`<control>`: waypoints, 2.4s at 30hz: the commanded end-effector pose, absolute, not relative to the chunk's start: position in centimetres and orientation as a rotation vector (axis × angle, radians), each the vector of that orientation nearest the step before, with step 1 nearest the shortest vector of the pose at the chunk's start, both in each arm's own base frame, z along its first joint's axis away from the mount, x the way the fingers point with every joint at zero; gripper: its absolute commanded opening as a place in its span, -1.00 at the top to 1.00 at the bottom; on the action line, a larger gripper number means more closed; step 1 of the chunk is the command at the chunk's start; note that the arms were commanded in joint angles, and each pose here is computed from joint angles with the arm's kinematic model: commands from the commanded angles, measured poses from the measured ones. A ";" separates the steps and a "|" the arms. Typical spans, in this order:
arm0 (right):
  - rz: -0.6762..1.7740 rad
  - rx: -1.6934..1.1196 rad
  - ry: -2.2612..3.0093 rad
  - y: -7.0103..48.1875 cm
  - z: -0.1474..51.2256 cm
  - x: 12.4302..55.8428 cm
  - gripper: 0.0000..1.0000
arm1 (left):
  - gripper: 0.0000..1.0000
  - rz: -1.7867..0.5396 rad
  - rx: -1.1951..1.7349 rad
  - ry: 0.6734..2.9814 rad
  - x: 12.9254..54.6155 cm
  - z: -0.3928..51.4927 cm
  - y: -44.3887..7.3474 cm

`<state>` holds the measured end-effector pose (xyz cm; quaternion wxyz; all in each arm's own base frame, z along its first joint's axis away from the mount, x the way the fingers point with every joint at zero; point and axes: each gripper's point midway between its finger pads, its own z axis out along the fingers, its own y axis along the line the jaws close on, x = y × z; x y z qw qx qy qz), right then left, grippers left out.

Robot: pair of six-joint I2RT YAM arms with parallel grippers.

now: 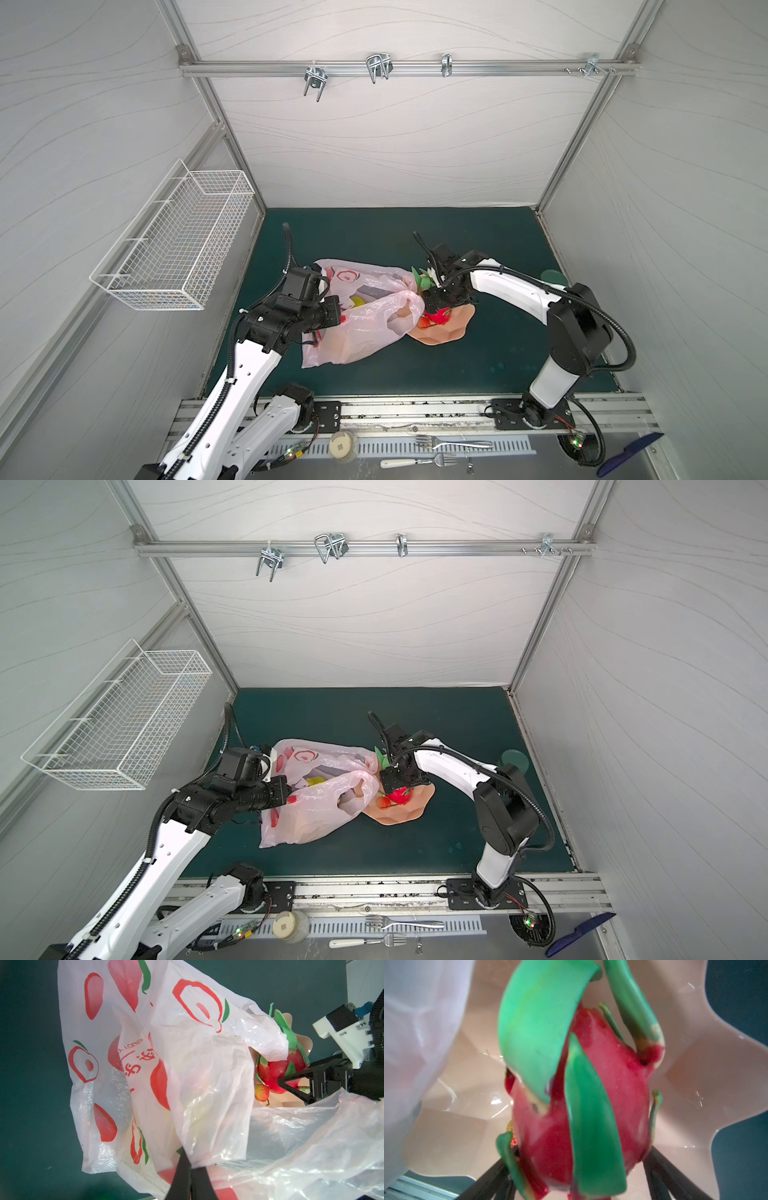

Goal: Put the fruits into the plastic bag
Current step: 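Lower the right gripper around the red dragon fruit on the plate, then close the right gripper on the red dragon fruit and adjust grip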

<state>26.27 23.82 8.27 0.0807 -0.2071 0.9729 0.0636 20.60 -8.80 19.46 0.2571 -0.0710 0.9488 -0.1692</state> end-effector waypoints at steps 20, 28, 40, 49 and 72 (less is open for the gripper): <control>0.053 -0.636 2.887 22.6 6.3 27.0 -0.18 | 1.00 -0.487 -0.194 2.525 20.7 20.7 -9.0; 0.116 -0.580 2.816 22.6 9.6 27.1 0.18 | 1.00 -0.491 -0.193 2.524 20.7 20.8 -9.0; 0.473 -0.434 2.665 24.1 17.5 26.4 0.33 | 1.00 -0.556 -0.163 2.501 21.2 21.4 -10.0; 0.423 -0.402 2.725 23.2 15.0 26.6 -0.57 | 1.00 -0.578 -0.152 2.498 21.4 21.6 -10.4; 0.186 -0.641 2.727 24.4 7.9 30.0 -0.98 | 1.00 -0.633 -0.110 2.546 20.8 19.8 -11.3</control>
